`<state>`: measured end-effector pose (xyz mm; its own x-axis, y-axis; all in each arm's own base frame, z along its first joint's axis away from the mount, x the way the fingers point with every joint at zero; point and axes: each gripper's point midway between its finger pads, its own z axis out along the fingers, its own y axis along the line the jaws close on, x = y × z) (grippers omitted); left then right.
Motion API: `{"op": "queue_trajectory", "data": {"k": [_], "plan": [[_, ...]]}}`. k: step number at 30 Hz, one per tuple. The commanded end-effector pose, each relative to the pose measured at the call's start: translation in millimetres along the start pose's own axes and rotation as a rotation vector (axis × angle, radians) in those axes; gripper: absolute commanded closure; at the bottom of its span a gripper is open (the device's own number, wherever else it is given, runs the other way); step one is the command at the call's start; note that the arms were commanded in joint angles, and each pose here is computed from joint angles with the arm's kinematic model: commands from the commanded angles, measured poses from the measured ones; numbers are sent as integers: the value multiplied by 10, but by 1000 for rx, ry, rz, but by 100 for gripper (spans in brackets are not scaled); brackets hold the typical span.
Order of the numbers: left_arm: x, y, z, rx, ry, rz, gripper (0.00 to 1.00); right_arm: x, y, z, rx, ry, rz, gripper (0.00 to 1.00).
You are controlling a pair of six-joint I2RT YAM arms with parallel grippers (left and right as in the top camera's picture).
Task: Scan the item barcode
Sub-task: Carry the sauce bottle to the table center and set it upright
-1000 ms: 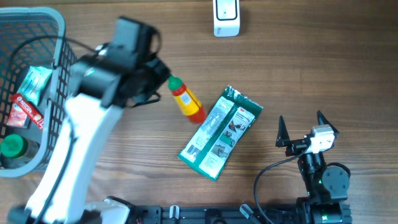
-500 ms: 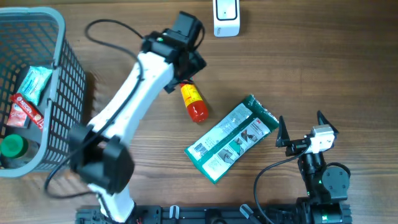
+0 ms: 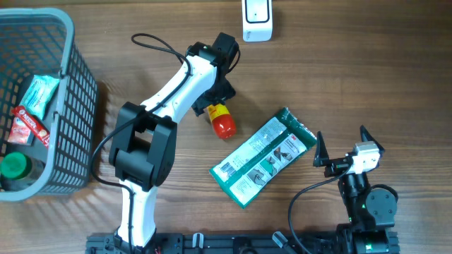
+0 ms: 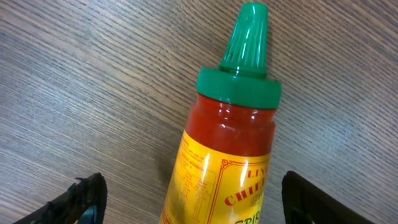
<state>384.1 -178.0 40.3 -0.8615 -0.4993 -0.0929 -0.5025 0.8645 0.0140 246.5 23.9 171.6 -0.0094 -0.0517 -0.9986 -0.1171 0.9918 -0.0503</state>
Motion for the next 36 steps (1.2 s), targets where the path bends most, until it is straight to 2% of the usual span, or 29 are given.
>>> {"op": "queue_trajectory", "data": {"k": [1,10,17,22,30,36], "plan": [[92,-64,-18,37,55,60,22,0,-13,1,10,-1,-9,0],[362,-121,217,55,206,112,23,0,-13,1,10,-1,-9,0],[518,9,386,8,243,120,44,0,-13,1,10,-1,-9,0],[608,112,459,-25,267,123,63,0,-13,1,10,-1,-9,0],[777,8,393,-12,268,172,66,0,-13,1,10,-1,-9,0],[1042,-229,302,36,240,368,65,0,-13,1,10,-1,-9,0]]}}
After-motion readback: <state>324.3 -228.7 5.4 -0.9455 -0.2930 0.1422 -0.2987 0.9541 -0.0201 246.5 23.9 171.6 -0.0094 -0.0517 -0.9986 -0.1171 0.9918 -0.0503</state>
